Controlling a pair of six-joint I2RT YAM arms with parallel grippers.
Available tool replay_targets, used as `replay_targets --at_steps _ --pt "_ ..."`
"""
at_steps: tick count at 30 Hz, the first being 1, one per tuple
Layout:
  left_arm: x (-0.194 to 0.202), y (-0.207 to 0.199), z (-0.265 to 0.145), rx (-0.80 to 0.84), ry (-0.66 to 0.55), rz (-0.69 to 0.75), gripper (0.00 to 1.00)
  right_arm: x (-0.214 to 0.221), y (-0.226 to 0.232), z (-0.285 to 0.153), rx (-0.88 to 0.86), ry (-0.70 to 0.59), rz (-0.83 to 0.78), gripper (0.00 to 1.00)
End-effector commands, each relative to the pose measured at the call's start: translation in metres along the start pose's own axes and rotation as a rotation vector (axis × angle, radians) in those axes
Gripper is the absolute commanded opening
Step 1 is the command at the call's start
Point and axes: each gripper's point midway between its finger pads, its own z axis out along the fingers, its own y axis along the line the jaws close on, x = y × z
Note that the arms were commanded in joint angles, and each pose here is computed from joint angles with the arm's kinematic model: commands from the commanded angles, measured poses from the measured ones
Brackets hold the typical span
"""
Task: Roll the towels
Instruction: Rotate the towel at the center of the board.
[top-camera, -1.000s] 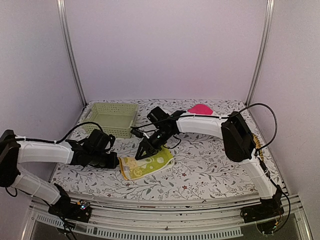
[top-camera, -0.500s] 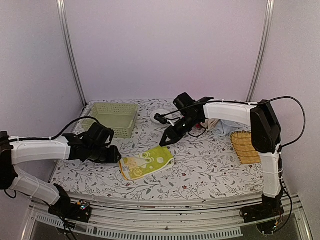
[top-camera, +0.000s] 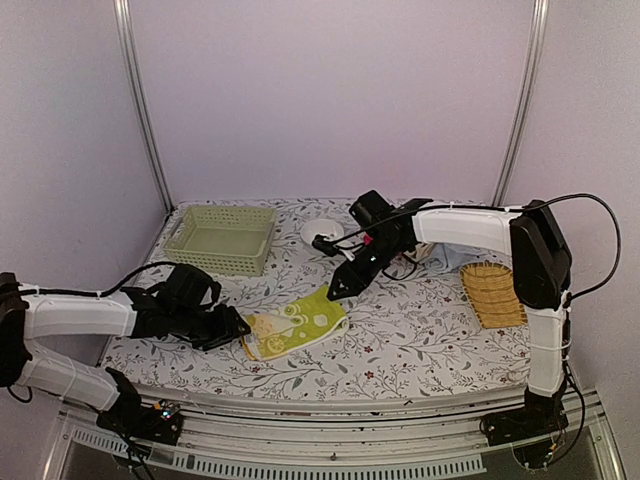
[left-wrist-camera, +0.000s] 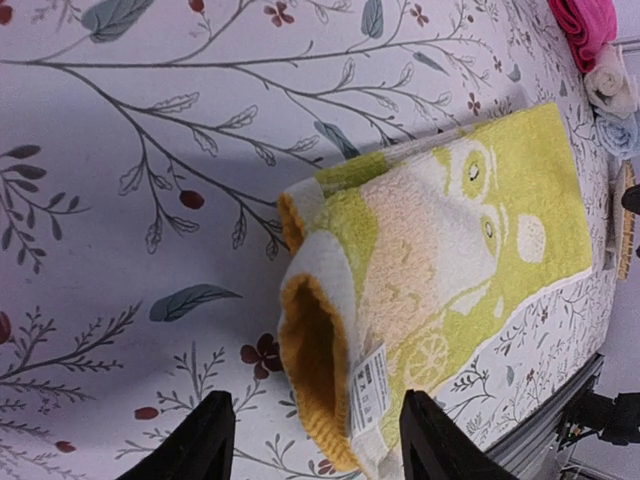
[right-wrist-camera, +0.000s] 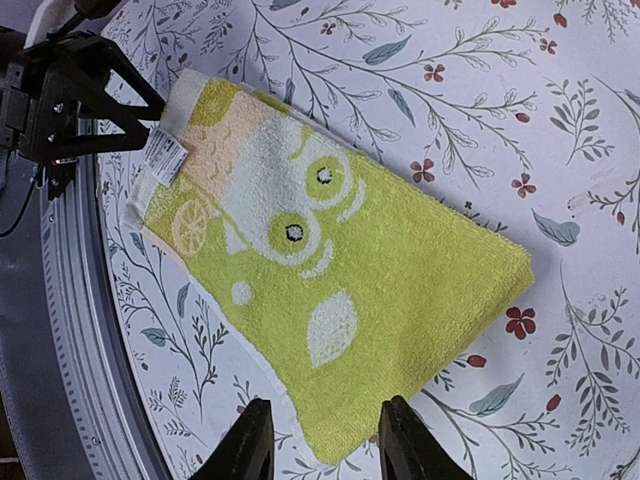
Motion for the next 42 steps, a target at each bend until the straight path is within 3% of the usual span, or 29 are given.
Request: replay_targets --at_steps 1,8,18,28,32,36,42 --pt "0.001 -0.016 0.007 0.116 0.023 -0.060 0.57 0.006 -0.010 0.002 0.016 0.004 -0.006 0.39" --pt "0.002 -0.019 0.021 0.134 0.061 -0.063 0.41 0.012 -0.017 0.005 0.016 0.014 0.015 0.39" --pt "-0.002 -0.021 0.021 0.121 0.050 -0.053 0.00 0.022 -0.008 0.018 -0.084 0.024 0.036 0.36" --pt "-0.010 -0.036 0.018 0.165 0.044 -0.010 0.00 0.000 -0.011 0.015 0.034 0.005 -0.015 0.35" --pt "-0.011 -0.044 0.020 0.184 0.048 0.007 0.00 -0.008 0.005 0.021 -0.002 0.007 -0.046 0.35" --pt "-0.012 -0.053 0.021 0.201 0.051 0.022 0.00 0.000 0.010 0.039 -0.032 0.054 -0.039 0.34" --pt "-0.009 -0.047 0.024 0.179 0.060 0.024 0.00 0.026 -0.021 0.045 0.036 0.120 0.034 0.32"
